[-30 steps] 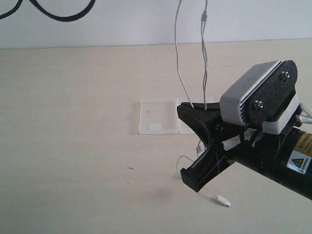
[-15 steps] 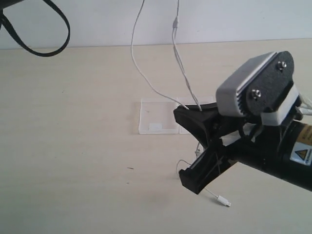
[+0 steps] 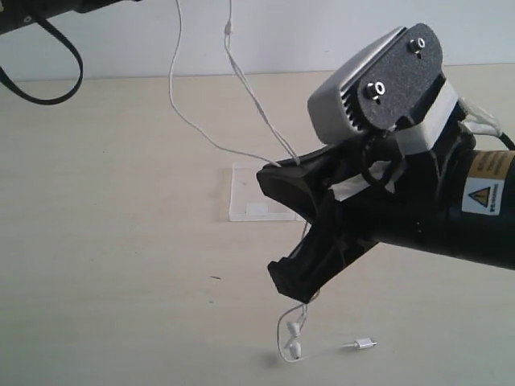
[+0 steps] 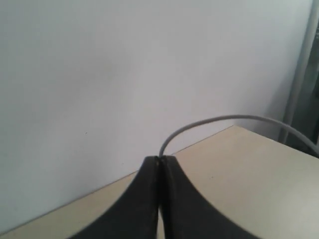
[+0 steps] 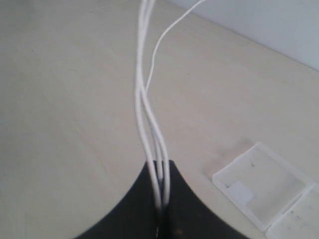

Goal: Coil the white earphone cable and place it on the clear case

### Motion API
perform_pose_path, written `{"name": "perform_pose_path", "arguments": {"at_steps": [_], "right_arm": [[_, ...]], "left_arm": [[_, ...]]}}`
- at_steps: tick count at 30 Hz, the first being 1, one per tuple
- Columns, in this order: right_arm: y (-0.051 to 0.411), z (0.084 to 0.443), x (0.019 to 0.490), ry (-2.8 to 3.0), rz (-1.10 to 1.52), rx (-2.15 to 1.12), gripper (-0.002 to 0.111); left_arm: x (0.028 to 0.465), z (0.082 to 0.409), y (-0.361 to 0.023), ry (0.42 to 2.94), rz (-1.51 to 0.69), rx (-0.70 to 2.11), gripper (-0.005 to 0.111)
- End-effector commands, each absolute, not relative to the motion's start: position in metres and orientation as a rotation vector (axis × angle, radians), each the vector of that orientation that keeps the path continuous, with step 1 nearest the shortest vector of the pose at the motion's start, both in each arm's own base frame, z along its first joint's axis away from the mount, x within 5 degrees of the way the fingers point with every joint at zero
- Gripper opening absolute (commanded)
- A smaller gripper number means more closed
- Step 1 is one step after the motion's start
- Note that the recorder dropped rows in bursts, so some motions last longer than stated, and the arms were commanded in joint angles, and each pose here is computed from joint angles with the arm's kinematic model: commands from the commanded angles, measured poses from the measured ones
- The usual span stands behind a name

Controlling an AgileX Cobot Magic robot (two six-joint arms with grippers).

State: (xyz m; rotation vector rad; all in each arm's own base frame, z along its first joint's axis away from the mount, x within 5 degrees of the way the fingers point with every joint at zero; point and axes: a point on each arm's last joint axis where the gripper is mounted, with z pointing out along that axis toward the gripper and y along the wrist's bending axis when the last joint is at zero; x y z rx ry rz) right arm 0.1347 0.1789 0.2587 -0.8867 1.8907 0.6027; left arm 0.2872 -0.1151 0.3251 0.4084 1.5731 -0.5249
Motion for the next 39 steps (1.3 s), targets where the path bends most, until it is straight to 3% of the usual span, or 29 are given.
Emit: {"name": "perform_pose_path", "arguments": {"at_steps": [1, 13, 15, 20, 23, 33, 39], "right_arm": [[0.171, 0.265, 0.146, 1.911, 0.566, -0.842, 0.000], [0.170, 0.300, 0.160, 1.962, 0.511, -0.913, 0.000], [0.170, 0.305, 0.160, 1.978, 0.499, -0.934, 0.000], [0.163, 0.313, 0.164, 2.041, 0.380, -0.930, 0.000], [0.157, 0.316, 0.167, 2.087, 0.284, -0.924, 0.000], [0.151, 0.335, 0.175, 2.161, 0.102, -0.935, 0.000], [0.153, 0.352, 0.180, 2.147, 0.095, -0.882, 0.000]], "left_arm": [[0.287, 0.308, -0.102, 1.628, -0.500, 0.385, 0.000], [0.282, 0.296, -0.102, 1.662, -0.462, 0.489, 0.002], [0.283, 0.295, -0.101, 1.672, -0.454, 0.485, 0.011], [0.283, 0.294, -0.100, 1.686, -0.443, 0.476, 0.049], [0.283, 0.295, -0.099, 1.685, -0.442, 0.471, 0.059], [0.273, 0.306, -0.099, 1.628, -0.423, 0.538, 0.058], [0.252, 0.300, -0.105, 1.523, -0.545, 0.595, 0.046]]}}
